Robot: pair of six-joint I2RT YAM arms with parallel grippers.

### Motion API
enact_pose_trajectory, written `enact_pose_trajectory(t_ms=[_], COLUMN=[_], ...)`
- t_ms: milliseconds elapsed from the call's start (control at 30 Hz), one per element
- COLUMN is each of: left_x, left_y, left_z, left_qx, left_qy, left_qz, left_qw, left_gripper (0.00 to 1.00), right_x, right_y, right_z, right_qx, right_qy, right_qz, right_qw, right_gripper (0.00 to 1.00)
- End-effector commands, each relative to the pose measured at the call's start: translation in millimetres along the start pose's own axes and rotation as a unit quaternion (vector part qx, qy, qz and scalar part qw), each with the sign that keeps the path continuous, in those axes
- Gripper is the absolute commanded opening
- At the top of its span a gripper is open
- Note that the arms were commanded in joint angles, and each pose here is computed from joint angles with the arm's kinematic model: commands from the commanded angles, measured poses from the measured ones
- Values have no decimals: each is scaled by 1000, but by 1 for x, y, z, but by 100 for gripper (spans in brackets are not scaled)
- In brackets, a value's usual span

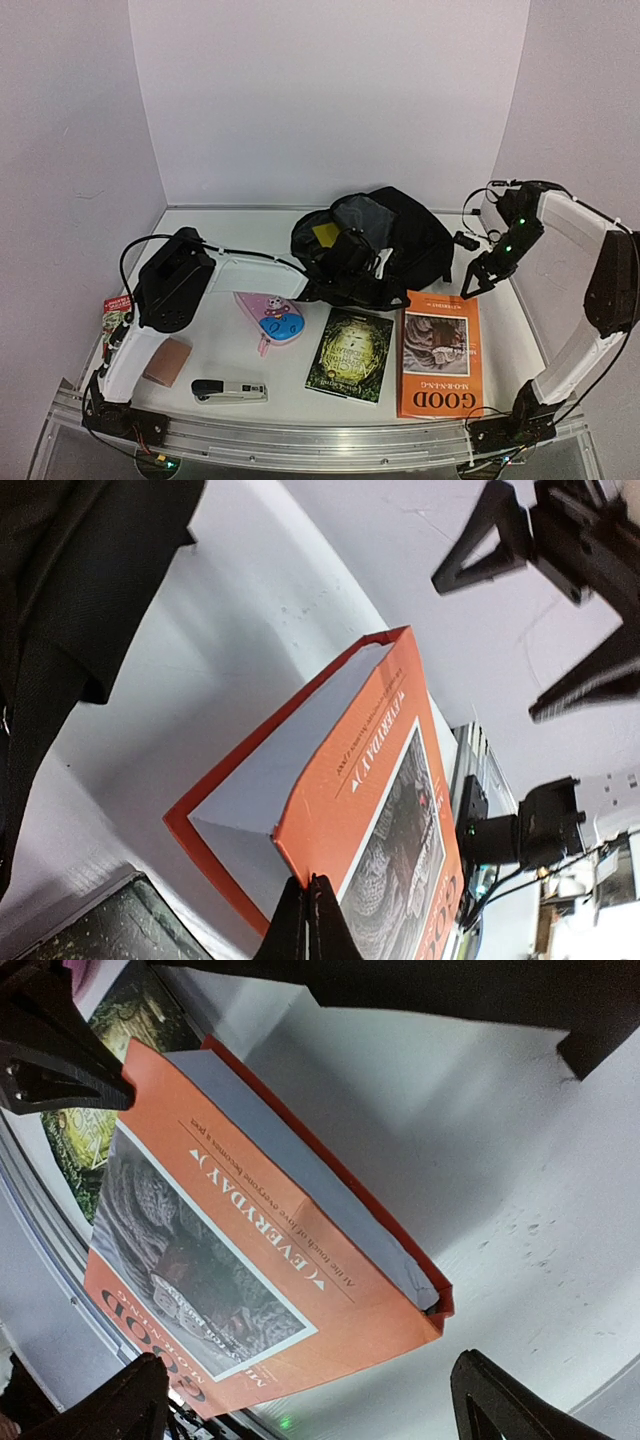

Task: Pack the student bag
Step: Pick up the book from the center of the board.

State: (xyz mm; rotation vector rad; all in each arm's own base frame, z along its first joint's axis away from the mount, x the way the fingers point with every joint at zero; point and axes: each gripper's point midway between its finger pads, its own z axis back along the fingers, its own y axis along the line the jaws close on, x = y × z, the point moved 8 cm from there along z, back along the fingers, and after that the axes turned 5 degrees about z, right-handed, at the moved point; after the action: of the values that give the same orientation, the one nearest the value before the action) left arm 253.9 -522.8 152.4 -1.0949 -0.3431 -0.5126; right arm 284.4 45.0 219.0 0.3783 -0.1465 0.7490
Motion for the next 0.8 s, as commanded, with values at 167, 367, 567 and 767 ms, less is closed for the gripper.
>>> enact_pose_trajectory(t_ms=[167, 367, 567, 767], left_x=[13, 22, 31, 31], left_y=[-68, -87, -105, -110], left_z=[46, 60, 72, 78], left_qx=[-76, -87, -103, -101], left_qy=[-9, -18, -31, -31], left_qz=[-181, -235, -277, -284], left_qw=[981, 968, 955, 953], left_gripper=[0, 0, 0, 0], right_x=[6, 11, 5, -1], right_y=[31, 47, 65, 85], right_z=[37, 46, 24, 7], right_qx=[64, 132, 177, 199], right_qy=[-21, -41, 1, 43], right_qz=[82, 107, 122, 143], right_qw=[994, 985, 977, 969], right_gripper=[98, 98, 98, 90])
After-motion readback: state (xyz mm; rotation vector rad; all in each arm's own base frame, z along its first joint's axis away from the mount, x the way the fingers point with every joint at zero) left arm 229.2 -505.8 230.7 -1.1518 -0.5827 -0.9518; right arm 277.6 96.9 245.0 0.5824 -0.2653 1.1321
